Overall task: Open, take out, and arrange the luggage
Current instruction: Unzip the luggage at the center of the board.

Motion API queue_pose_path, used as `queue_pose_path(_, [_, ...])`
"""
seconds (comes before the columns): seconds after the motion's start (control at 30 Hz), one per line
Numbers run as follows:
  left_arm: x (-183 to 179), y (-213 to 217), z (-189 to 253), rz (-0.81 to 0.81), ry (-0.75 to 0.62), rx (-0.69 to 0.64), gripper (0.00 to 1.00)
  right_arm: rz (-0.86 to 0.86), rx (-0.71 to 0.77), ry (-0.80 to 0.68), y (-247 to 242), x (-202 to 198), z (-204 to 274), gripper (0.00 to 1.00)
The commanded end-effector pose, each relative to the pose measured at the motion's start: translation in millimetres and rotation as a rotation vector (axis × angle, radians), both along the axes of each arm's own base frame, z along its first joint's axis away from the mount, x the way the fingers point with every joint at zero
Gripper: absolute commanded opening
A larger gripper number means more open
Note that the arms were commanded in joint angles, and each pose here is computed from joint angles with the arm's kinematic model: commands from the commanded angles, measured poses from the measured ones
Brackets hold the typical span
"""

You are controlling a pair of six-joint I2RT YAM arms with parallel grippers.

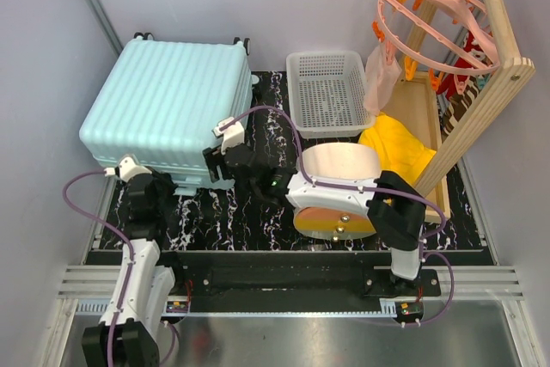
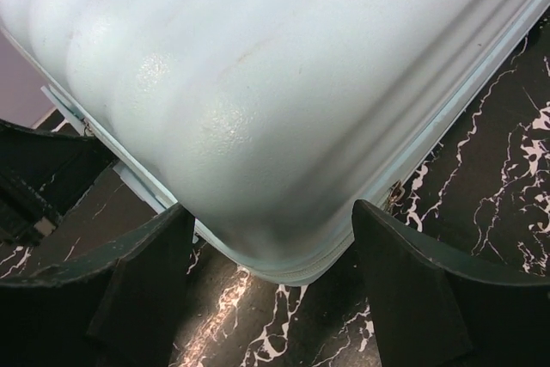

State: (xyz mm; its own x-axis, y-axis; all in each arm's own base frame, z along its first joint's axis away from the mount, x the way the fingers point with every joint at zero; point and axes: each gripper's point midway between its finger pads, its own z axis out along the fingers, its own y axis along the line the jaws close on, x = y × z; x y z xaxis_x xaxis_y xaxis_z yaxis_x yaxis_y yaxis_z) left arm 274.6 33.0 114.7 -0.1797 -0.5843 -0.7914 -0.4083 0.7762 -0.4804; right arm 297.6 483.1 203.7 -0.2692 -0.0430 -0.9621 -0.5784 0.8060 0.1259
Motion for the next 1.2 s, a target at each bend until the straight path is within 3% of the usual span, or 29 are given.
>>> queue_pose_path(0.0, [14, -33, 20, -0.128, -0.093, 0.011, 0.00, -0.259, -0.017, -0.045, -67, 67, 11, 0.78])
queue_pose_path(0.17, [13, -72, 18, -0.253, -0.076, 0.021, 0.00, -0.325, -0.034, -0.059, -95, 81, 16, 0.79])
queue_pose_path(0.37, [9, -79, 13, -0.256, -0.066, 0.028, 0.00, -0.308, -0.082, -0.101, -114, 81, 30, 0.81])
queue_pose_path(0.57, [8, -55, 29, -0.165, -0.099, 0.062, 0.00, -0.004, -0.170, -0.248, -84, 13, 72, 0.83])
queue_pose_path(0.63, [8, -48, 30, -0.148, -0.104, 0.056, 0.00, 0.191, -0.209, -0.262, -59, -26, 73, 0.83])
queue_pose_path(0.77, [9, -29, 28, -0.094, -0.101, 0.021, 0.00, 0.691, -0.120, -0.191, -4, -109, 73, 0.83])
queue_pose_path(0.8, [10, -23, 30, -0.077, -0.108, 0.016, 0.00, 0.748, -0.114, -0.160, 5, -117, 63, 0.82])
queue_pose_path(0.83, [10, -18, 31, -0.062, -0.110, 0.009, 0.00, 0.787, -0.081, -0.151, 14, -124, 72, 0.81])
queue_pose_path(0.9, [11, -13, 39, -0.048, -0.125, 0.002, 0.00, 0.856, -0.127, -0.087, 28, -131, 43, 0.78])
queue_pose_path(1.17, [11, -15, 55, -0.086, -0.128, -0.044, 0.00, 0.845, -0.362, -0.107, 56, -99, -19, 0.67])
